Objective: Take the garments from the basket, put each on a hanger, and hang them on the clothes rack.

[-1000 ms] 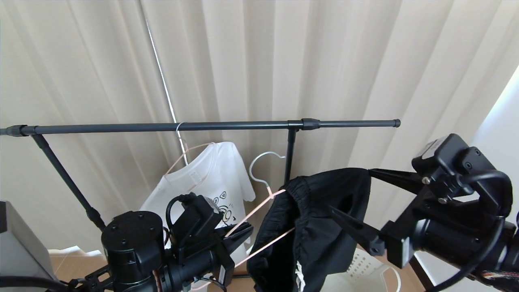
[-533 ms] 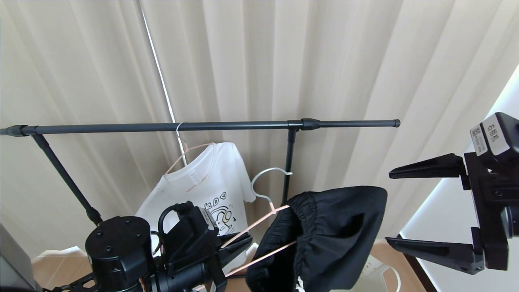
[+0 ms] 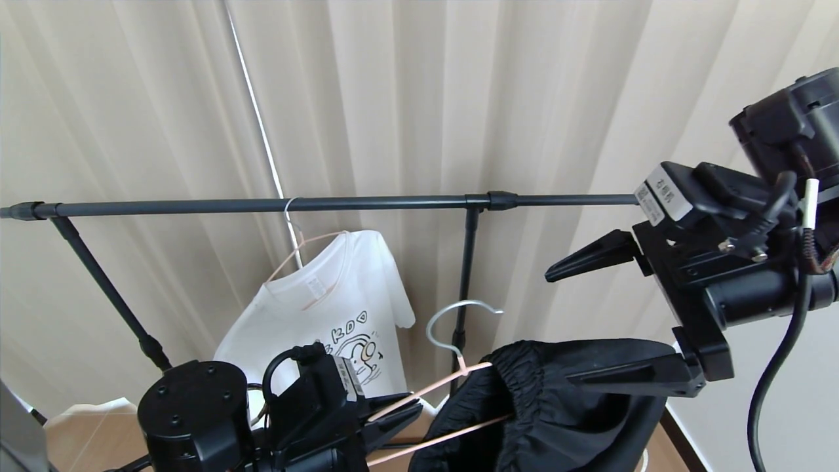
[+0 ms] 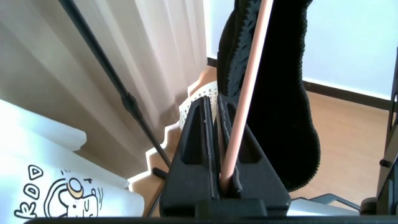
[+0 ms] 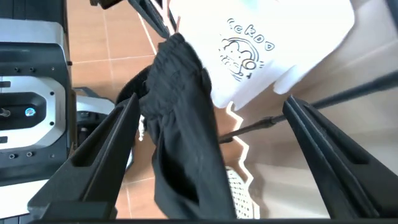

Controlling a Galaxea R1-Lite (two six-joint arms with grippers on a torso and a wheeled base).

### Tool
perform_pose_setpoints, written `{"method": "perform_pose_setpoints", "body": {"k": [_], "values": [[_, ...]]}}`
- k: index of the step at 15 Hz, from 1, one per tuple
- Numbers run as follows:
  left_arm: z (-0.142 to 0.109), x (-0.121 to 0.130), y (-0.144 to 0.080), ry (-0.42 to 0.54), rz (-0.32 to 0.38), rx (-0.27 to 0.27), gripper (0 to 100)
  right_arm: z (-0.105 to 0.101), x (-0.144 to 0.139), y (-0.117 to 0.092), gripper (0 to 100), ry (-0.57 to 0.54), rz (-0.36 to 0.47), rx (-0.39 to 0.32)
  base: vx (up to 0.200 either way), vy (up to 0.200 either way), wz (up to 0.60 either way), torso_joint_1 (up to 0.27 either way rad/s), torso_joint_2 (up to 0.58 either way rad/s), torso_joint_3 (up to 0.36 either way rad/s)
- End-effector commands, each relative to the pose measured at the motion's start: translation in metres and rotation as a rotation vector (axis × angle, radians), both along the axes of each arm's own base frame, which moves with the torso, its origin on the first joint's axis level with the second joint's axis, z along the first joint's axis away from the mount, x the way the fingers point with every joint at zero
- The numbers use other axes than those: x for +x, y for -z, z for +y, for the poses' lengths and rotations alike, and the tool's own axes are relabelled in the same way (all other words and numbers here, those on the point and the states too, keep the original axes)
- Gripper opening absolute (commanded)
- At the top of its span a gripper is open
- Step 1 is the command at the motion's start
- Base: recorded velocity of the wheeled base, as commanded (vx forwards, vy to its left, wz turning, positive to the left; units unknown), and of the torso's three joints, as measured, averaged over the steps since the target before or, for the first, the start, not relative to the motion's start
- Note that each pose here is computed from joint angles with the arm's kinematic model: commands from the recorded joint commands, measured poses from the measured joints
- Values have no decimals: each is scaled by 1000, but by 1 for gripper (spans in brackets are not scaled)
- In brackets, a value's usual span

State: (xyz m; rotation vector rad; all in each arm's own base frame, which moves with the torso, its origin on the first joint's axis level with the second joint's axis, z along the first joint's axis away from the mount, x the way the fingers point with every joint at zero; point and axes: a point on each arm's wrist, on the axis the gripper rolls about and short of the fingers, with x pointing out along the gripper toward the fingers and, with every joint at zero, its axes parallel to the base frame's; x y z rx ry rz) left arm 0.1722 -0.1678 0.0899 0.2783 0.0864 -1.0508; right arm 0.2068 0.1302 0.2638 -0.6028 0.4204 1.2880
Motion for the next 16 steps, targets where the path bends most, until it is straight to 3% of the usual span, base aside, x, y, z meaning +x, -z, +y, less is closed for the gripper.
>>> {"method": "perform_pose_setpoints", "body": {"k": [1, 8, 16], "values": [[-2, -2, -1, 10, -4, -2, 0, 10, 8, 12, 100, -15, 47, -23, 0, 0, 0, 0, 0, 0], [-5, -2, -2, 18, -17, -3, 0, 13, 11, 32, 100, -12, 115, -62, 0, 0, 0, 0, 0, 0], [-5, -5, -4, 28, -35, -3, 0, 17, 18, 38, 100, -9, 129, -74, 0, 0, 0, 0, 0, 0]]}}
